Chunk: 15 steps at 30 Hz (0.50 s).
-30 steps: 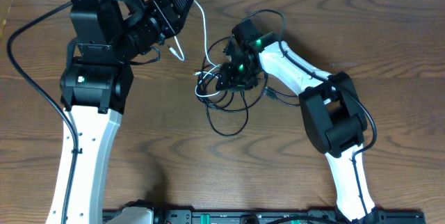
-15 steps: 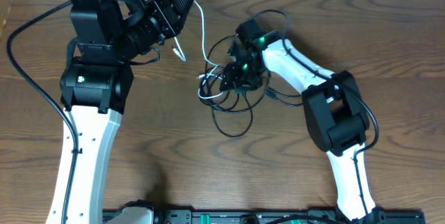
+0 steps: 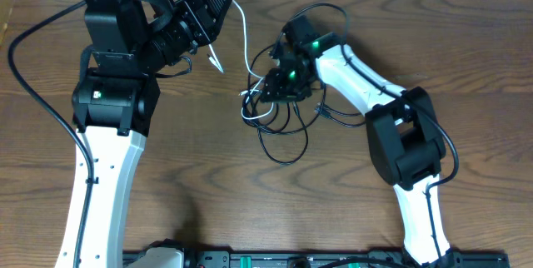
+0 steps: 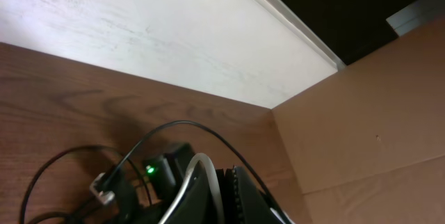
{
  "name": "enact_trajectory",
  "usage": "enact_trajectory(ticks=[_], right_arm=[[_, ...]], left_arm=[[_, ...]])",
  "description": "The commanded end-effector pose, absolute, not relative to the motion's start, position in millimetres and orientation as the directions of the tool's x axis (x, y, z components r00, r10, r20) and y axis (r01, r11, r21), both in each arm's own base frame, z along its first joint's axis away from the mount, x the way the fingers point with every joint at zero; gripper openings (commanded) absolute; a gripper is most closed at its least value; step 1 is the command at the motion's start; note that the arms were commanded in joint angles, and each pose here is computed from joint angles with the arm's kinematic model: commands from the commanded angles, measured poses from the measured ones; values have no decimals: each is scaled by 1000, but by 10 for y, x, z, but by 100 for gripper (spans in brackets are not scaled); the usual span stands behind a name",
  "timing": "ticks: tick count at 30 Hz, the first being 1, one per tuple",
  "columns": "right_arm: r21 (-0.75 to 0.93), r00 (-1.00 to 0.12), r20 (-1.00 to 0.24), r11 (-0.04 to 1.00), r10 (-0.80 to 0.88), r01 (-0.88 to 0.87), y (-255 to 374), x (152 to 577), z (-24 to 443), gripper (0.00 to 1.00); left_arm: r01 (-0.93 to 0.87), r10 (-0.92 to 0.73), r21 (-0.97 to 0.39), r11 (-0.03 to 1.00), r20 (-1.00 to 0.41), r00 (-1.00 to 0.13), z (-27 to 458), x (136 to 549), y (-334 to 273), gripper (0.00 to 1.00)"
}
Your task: Untangle cables
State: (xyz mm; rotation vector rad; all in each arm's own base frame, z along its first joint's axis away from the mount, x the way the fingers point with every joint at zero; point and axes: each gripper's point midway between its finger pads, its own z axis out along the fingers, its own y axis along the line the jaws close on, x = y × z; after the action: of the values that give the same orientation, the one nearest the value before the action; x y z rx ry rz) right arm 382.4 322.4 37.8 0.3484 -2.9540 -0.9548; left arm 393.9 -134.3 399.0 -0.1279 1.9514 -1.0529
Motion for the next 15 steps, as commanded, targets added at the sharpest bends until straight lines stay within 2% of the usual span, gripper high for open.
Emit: enact_trajectory(ticks=[1, 10, 15], right_arm=[[570, -970, -92, 787, -224, -236, 3342, 3809, 555, 43], [555, -971, -44, 802, -236, -220, 3414, 3689, 378, 40], [547, -975, -55, 810, -217, -211, 3338, 3773, 383, 40]], left_arm=[[332, -444, -696, 637, -683, -581, 4109, 3912, -1353, 8], [332, -444, -696, 637, -683, -580, 4110, 3912, -1353, 8], [332, -444, -696, 637, -683, -580, 4110, 3913, -1351, 7]])
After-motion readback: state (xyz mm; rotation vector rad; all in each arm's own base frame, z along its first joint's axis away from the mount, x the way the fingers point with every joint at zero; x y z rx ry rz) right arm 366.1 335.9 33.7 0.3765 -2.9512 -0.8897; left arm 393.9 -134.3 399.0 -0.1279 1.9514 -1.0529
